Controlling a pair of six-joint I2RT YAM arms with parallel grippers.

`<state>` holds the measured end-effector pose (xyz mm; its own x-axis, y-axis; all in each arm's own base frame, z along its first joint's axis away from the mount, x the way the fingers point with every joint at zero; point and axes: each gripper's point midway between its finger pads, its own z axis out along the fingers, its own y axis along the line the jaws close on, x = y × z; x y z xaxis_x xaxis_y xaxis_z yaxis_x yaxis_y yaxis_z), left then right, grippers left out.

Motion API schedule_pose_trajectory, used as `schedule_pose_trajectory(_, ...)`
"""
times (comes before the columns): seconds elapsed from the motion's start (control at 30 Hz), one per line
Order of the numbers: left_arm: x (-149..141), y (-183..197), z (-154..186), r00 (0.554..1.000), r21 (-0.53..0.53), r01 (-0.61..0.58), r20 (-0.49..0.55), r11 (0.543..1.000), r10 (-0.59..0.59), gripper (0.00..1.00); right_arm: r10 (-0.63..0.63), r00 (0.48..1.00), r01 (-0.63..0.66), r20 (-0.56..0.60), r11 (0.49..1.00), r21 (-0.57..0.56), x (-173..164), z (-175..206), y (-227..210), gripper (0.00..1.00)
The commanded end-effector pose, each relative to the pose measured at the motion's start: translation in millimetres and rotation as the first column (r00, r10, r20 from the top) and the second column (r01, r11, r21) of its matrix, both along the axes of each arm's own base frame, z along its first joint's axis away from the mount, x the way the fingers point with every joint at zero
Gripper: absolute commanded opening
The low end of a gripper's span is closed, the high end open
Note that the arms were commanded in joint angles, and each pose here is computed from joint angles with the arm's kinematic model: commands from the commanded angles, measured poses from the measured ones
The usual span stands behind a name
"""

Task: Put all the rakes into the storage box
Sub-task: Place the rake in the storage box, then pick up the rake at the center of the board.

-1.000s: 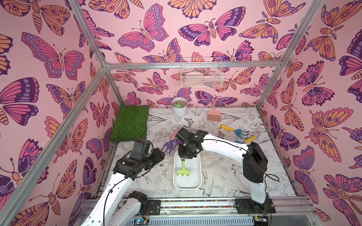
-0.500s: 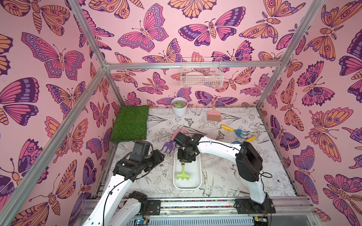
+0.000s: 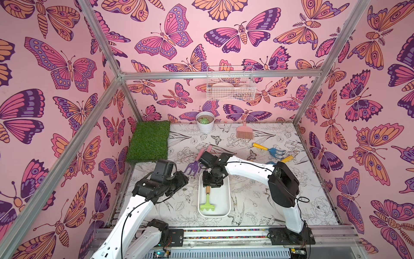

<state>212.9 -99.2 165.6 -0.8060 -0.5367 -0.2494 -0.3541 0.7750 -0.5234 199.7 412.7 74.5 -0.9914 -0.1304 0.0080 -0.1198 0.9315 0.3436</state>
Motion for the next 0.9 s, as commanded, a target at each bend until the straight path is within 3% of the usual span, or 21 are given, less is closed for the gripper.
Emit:
schedule_pose_trajectory(0.0,8.1,0.7,8.5,1.000,0.020,0.002,0.029,1.000,-0.002,0.63,0.037,0.995,-0.045,0.092,0.995,0.090,12.8,45.2,3.1,0.50)
schedule_pose_trajectory(0.33,24.7,-6.5,21.1,0.997,0.042,0.051,0.048,0.998,-0.053,0.63,-0.024,0.954,-0.010,0.300,0.994,0.112,57.1,103.7,-32.9,0.47)
schedule_pose_trajectory(0.67,34.7,-15.3,27.8,0.990,0.062,0.126,0.056,0.990,-0.129,0.62,-0.173,0.942,0.151,0.289,0.984,0.096,87.2,95.3,-92.9,0.45)
schedule_pose_trajectory(0.87,35.1,-18.8,22.5,0.988,0.063,0.150,0.037,0.987,-0.153,0.61,-0.340,0.899,0.333,0.275,0.940,0.075,103.8,87.9,-145.6,0.45)
